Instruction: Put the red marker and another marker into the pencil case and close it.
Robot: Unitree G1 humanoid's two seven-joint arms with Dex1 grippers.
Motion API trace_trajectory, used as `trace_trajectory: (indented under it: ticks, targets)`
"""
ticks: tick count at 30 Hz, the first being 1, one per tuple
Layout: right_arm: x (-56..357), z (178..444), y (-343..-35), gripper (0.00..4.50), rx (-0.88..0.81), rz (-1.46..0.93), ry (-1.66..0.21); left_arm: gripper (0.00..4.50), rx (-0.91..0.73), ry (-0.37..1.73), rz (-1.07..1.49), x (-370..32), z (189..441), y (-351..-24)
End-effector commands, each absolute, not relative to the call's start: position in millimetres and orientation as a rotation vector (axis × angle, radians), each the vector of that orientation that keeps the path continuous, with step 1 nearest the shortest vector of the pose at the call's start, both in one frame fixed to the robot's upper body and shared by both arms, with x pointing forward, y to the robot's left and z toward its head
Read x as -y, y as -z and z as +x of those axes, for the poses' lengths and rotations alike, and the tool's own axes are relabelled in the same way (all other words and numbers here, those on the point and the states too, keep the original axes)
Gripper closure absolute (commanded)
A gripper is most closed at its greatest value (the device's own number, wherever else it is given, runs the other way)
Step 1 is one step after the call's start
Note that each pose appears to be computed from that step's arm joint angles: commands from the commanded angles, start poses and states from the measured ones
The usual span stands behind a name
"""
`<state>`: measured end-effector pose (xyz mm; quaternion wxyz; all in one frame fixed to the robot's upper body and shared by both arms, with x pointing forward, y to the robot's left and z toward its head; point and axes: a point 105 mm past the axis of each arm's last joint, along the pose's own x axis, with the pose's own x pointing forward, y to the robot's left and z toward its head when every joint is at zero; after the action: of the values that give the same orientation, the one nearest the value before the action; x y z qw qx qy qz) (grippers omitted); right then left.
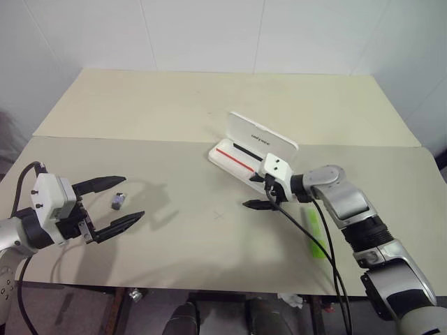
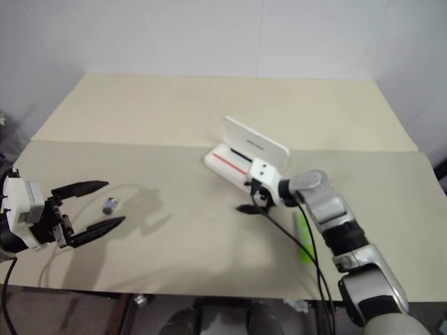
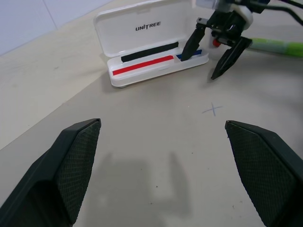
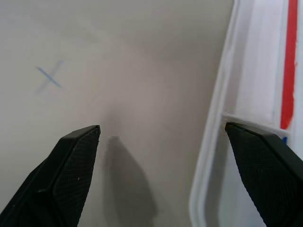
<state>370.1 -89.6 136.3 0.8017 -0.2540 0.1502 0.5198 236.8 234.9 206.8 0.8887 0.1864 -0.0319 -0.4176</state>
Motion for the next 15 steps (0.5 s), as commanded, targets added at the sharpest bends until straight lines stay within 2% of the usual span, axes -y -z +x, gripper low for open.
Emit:
trace_trajectory:
  ticks: [1,12,15]
  targets:
    - [88.5,379.1,-146.7,0.61,-0.292,-0.582,-1.076,0.0,0.115,0.857,0.412,-233.9,232.0,-218.9]
    - [83.3,391.7,-159.9,4.45,-0.259,-0.594,-1.088,0.0,0.128,0.847,0.398,-236.5,238.2,-221.4]
    - [83.9,391.6,-165.8,4.48,-0.229,-0.592,-1.109,0.0,0.11,0.854,0.406,-238.7,236.3,-220.2]
